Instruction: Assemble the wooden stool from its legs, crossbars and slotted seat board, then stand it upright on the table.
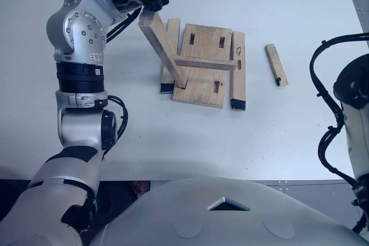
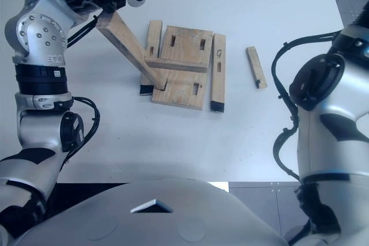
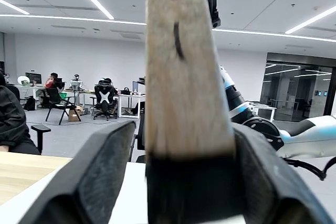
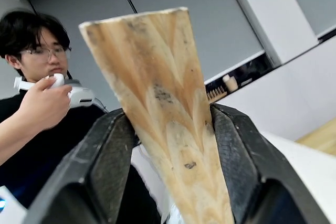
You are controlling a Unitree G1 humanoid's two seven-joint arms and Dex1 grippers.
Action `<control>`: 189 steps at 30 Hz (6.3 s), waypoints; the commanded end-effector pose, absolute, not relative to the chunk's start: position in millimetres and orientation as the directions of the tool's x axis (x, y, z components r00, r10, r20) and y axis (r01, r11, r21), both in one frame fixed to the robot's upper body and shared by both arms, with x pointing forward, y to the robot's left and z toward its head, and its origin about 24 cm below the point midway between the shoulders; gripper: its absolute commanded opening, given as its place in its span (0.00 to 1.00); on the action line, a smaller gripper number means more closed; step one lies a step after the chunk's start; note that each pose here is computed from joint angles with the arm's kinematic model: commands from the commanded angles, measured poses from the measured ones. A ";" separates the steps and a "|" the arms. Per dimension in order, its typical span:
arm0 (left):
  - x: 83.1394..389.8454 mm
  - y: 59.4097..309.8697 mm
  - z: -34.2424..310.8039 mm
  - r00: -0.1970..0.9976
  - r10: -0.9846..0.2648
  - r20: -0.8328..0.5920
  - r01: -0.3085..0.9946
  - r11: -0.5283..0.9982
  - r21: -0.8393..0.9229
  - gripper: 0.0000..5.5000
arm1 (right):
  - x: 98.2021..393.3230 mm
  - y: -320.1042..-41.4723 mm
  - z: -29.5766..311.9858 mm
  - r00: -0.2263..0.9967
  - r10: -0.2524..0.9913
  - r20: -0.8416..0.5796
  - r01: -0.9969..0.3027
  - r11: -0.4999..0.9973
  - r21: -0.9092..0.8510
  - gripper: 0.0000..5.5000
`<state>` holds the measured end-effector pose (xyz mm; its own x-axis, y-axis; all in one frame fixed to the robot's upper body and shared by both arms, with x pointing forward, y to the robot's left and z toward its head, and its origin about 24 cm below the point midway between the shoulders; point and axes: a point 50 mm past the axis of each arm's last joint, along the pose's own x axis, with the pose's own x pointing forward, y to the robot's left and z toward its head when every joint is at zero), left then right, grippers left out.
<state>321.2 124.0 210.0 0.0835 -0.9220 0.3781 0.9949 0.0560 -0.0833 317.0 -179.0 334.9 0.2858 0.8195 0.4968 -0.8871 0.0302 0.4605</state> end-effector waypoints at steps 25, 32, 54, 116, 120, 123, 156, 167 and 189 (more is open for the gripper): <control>311.0 177.8 210.4 0.383 -0.728 0.568 0.920 0.357 -0.163 0.66 | 276.3 -243.0 204.1 0.606 0.743 0.282 -0.789 0.520 0.326 0.37; 309.0 180.4 207.1 0.403 -0.719 0.566 0.911 0.374 -0.173 0.66 | 263.8 -236.6 184.9 0.604 0.751 0.267 -0.779 0.488 0.393 0.37; 309.5 181.1 198.9 0.432 -0.718 0.547 0.899 0.389 -0.200 0.66 | 256.4 -228.6 130.4 0.711 0.635 0.301 -0.656 0.445 0.610 0.37; 274.0 177.9 171.2 0.244 -0.956 0.163 0.931 0.184 -0.315 0.60 | 243.0 -230.0 93.9 0.611 0.791 -0.005 -0.768 0.595 0.239 0.37; 268.9 177.9 162.0 0.214 -0.971 0.108 0.929 0.168 -0.328 0.47 | 243.9 -230.4 93.1 0.616 0.788 -0.010 -0.764 0.600 0.238 0.37; 266.9 179.5 158.3 0.204 -0.975 0.081 0.930 0.167 -0.328 0.45 | 244.7 -230.3 92.7 0.618 0.786 -0.016 -0.761 0.603 0.238 0.37; 276.3 201.5 144.1 0.289 -0.954 0.079 0.893 0.239 -0.381 0.44 | 275.0 -220.1 153.0 0.406 0.883 -0.237 -0.914 0.394 -0.095 0.37; 275.2 202.1 141.3 0.315 -0.945 0.092 0.888 0.259 -0.381 0.44 | 287.6 -218.9 175.9 0.337 0.903 -0.265 -0.940 0.336 -0.049 0.37; 281.8 199.8 139.3 0.318 -0.945 0.080 0.884 0.265 -0.386 0.44 | 298.9 -191.9 187.8 0.123 0.856 -0.503 -0.992 0.112 -0.051 0.37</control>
